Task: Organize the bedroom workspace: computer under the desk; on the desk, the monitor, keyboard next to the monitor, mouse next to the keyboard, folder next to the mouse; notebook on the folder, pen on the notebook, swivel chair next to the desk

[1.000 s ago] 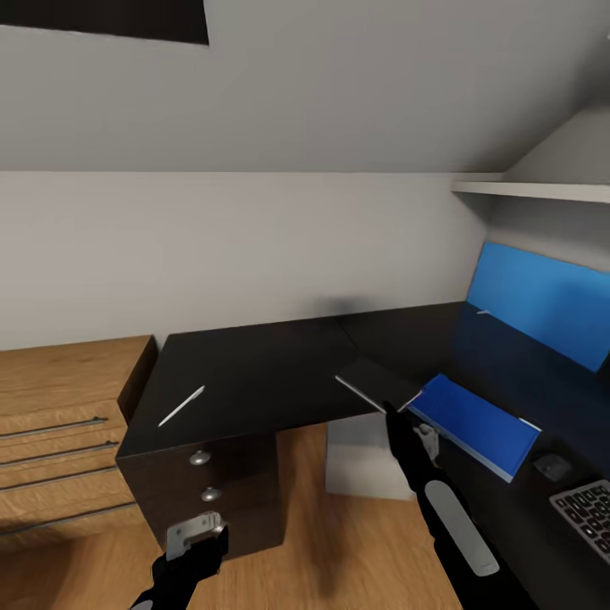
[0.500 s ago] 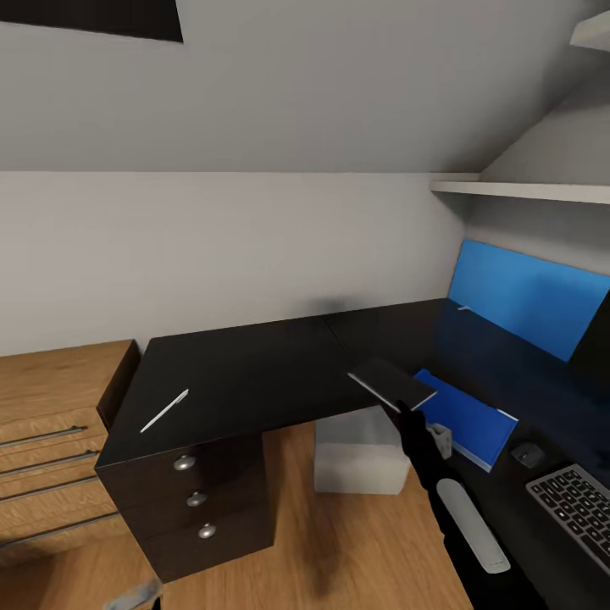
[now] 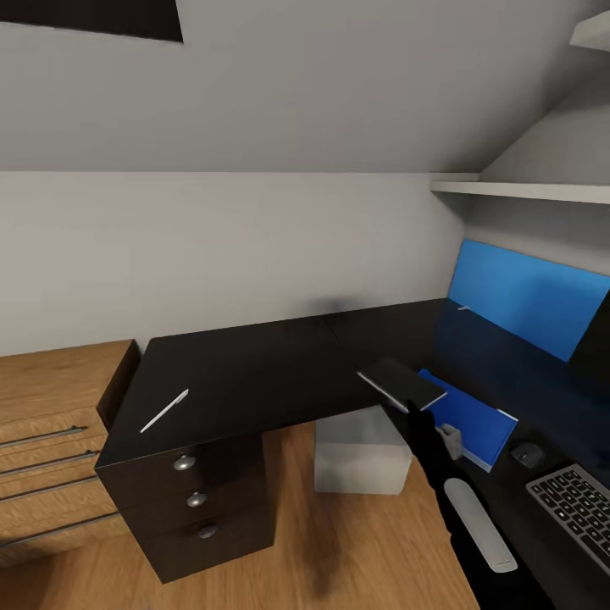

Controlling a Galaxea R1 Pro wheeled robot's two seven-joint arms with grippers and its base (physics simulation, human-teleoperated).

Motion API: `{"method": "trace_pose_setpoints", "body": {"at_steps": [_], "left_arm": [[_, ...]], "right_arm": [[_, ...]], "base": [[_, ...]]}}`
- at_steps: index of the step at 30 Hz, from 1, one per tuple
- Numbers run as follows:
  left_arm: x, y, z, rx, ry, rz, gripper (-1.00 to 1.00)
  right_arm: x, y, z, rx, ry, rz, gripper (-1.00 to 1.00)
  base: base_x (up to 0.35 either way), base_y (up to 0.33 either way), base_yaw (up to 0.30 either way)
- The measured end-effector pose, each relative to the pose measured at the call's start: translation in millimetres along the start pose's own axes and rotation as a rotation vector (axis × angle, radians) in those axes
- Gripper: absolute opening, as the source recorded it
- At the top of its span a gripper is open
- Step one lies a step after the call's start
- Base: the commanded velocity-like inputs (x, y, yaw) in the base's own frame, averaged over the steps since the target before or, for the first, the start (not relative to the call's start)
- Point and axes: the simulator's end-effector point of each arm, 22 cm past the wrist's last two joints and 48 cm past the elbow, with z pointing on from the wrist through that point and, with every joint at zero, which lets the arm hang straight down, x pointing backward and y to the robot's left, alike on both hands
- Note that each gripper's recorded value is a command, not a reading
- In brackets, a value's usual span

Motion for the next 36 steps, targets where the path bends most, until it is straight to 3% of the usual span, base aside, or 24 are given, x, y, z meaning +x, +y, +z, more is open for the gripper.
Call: {"method": "trace_pose_setpoints", "body": {"at_steps": [12, 27, 36], "left_arm": [[0.4, 0.7, 0.1, -0.002, 0.0, 0.001, 1.0], [0.3, 1.5, 0.2, -0.004, 0.0, 0.0, 1.0], [0.2, 1.7, 0.2, -0.005, 0.0, -0.001, 1.0]], "right_arm": [[-33.7, -6.6, -4.1, 0.017, -0.155, 0.001, -1.0], [-35.2, -12.3, -4.8, 0.04, -0.163, 0.004, -1.0], [-33.4, -13.8, -4.7, 0.044, -0.158, 0.004, -1.0]], "base": [[0.0, 0.0, 0.0], [0.0, 0.0, -0.194], [0.0, 0.0, -0.033]]}}
